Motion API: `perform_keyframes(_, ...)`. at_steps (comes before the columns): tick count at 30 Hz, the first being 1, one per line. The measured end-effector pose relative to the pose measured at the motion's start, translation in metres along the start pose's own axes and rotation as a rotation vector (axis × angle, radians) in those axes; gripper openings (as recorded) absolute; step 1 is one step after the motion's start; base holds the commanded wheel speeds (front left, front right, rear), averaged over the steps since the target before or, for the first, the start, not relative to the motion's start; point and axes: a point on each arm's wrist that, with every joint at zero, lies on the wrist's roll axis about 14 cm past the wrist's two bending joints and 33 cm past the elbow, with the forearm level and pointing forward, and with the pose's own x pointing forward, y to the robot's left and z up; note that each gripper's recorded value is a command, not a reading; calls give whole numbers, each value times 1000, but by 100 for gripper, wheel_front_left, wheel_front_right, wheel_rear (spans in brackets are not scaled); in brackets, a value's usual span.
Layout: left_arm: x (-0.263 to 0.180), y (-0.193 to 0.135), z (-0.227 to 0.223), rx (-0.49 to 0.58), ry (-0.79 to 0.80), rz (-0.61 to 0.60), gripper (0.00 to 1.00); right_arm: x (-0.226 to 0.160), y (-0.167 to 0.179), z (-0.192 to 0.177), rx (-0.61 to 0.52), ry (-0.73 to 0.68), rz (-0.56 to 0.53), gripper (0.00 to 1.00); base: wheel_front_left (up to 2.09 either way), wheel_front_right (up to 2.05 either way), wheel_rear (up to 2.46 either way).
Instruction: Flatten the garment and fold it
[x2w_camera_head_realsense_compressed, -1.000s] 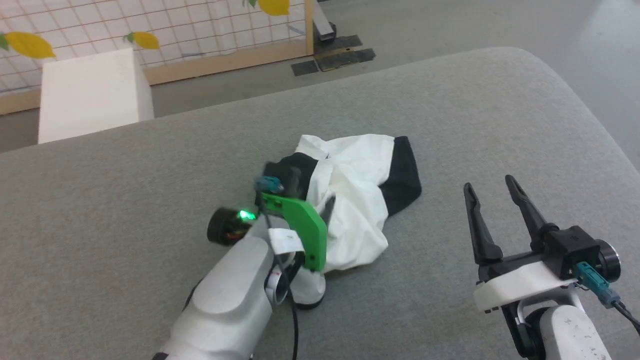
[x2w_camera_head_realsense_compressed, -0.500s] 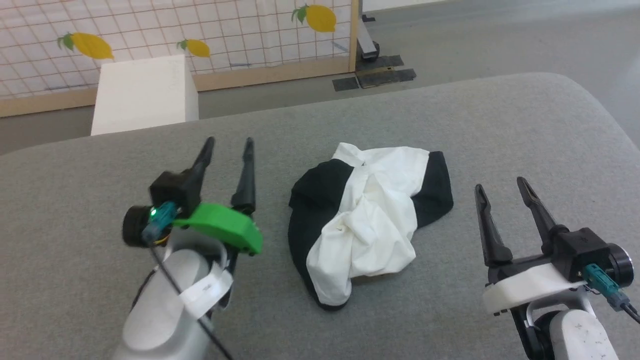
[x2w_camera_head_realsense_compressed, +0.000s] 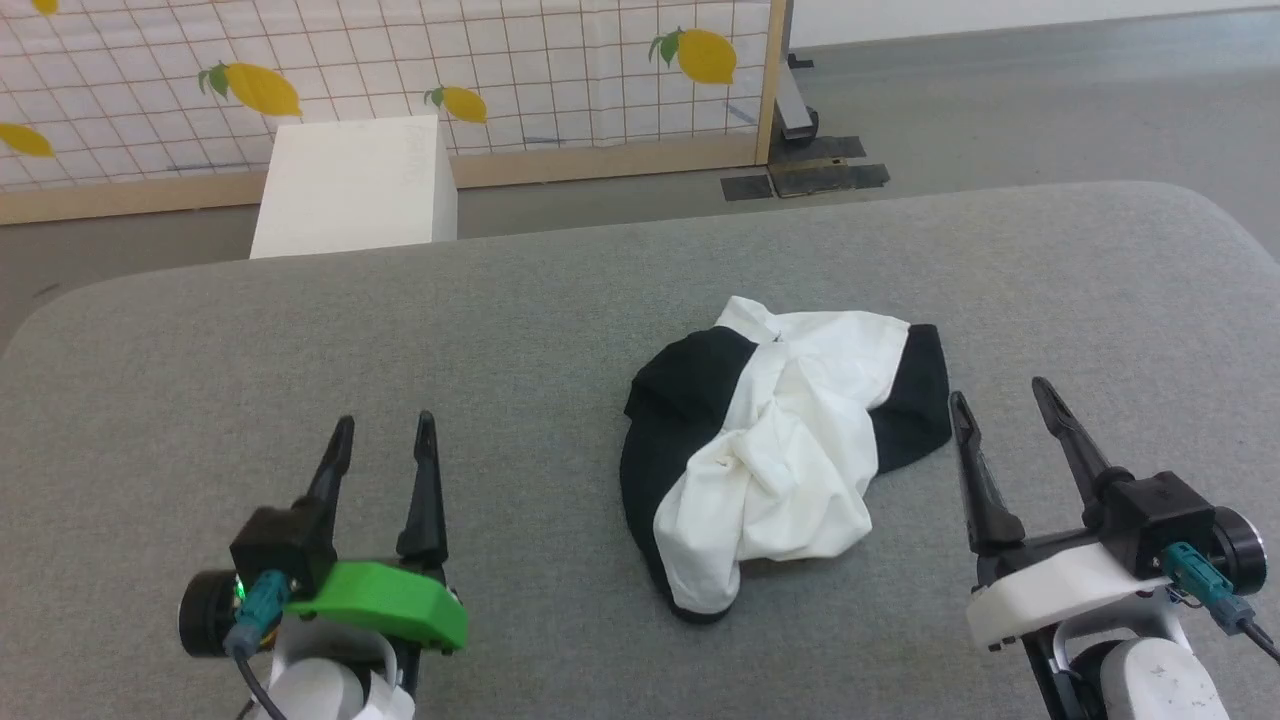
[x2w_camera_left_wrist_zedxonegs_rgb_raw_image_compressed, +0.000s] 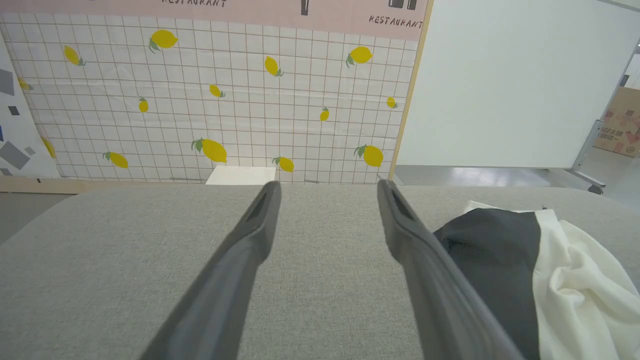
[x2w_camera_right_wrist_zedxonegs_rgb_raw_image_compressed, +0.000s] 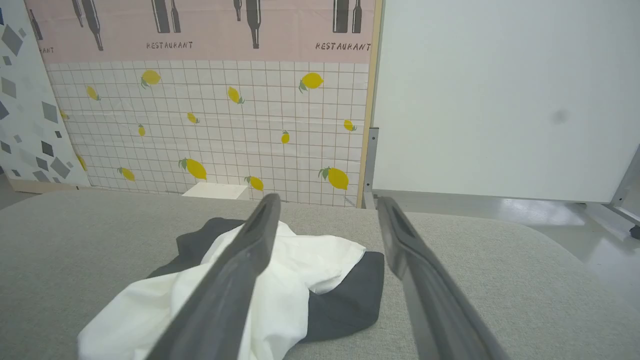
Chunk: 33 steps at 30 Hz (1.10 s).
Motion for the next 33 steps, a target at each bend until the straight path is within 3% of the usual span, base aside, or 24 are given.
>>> perform_keyframes(9, -10, 1, -9, -14, 25, 15, 100, 1, 5, 0, 1, 3, 14, 100, 0, 0, 0)
perform_keyframes(16, 21, -50, -26, -61, 98, -146, 100, 1, 3, -5, -1, 18, 8, 100, 0, 0, 0)
perform_keyframes(23, 54, -96, -73, -37, 369, -271, 100, -1, -4, -13, -1, 45, -13, 100, 0, 0, 0)
perform_keyframes(33, 45, -105, -155, 63, 824, -305, 100, -7, -22, -25, -2, 77, -71, 100, 0, 0, 0)
